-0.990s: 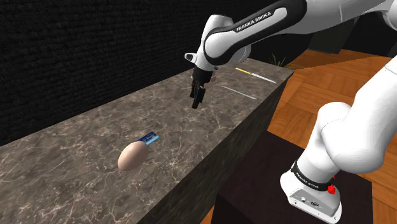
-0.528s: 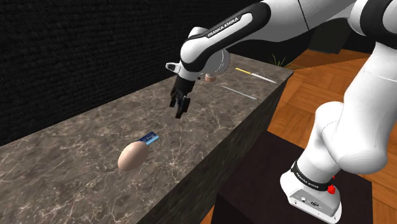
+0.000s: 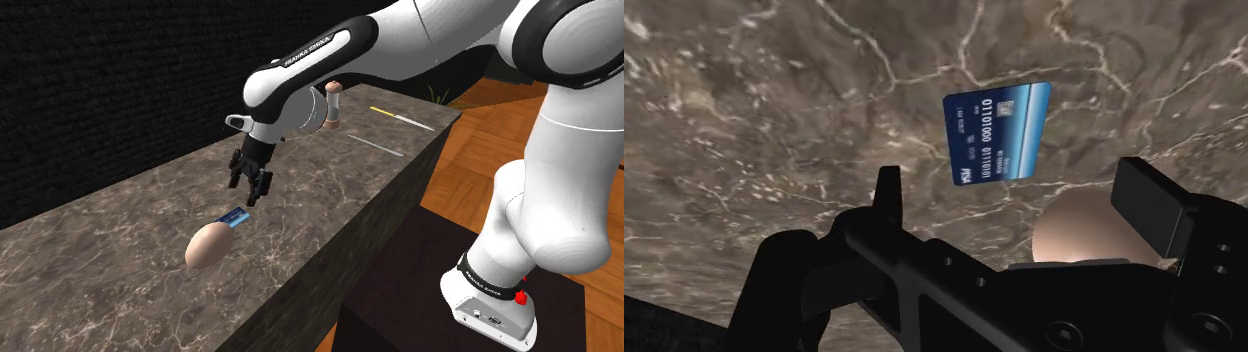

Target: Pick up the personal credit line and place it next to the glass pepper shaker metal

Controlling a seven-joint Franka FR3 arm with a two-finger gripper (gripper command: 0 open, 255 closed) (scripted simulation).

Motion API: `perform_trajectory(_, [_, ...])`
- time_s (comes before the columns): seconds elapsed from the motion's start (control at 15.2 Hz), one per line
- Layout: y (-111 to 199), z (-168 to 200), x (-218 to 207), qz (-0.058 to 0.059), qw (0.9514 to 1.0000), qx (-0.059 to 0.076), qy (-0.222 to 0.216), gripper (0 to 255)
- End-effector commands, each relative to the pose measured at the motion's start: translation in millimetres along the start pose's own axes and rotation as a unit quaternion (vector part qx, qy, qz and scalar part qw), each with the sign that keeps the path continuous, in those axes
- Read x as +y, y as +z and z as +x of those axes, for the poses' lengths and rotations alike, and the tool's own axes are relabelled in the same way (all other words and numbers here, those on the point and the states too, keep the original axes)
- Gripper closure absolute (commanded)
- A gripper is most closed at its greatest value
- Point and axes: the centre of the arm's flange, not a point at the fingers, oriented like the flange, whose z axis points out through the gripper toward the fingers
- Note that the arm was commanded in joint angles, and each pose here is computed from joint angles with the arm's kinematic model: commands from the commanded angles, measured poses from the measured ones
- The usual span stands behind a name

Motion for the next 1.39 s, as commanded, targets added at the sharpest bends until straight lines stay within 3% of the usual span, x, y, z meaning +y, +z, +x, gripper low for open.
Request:
perform_trajectory(0.0, [17,17,-1,0.013,0.9991,0.015,-0.038,0])
perform_trajectory(0.13, [30,30,-2,0.024,0.9971,0.026,-0.068,0])
perform_trajectory(0.66, [70,32,-4,0.024,0.9971,0.026,-0.068,0])
perform_trajectory(1.12, [69,32,-4,0.024,0.9971,0.026,-0.068,0])
perform_trajectory(1.19, [69,32,-4,0.024,0.9971,0.026,-0.068,255])
perform_trajectory(1.32, [69,32,-4,0.024,0.9971,0.026,-0.068,255])
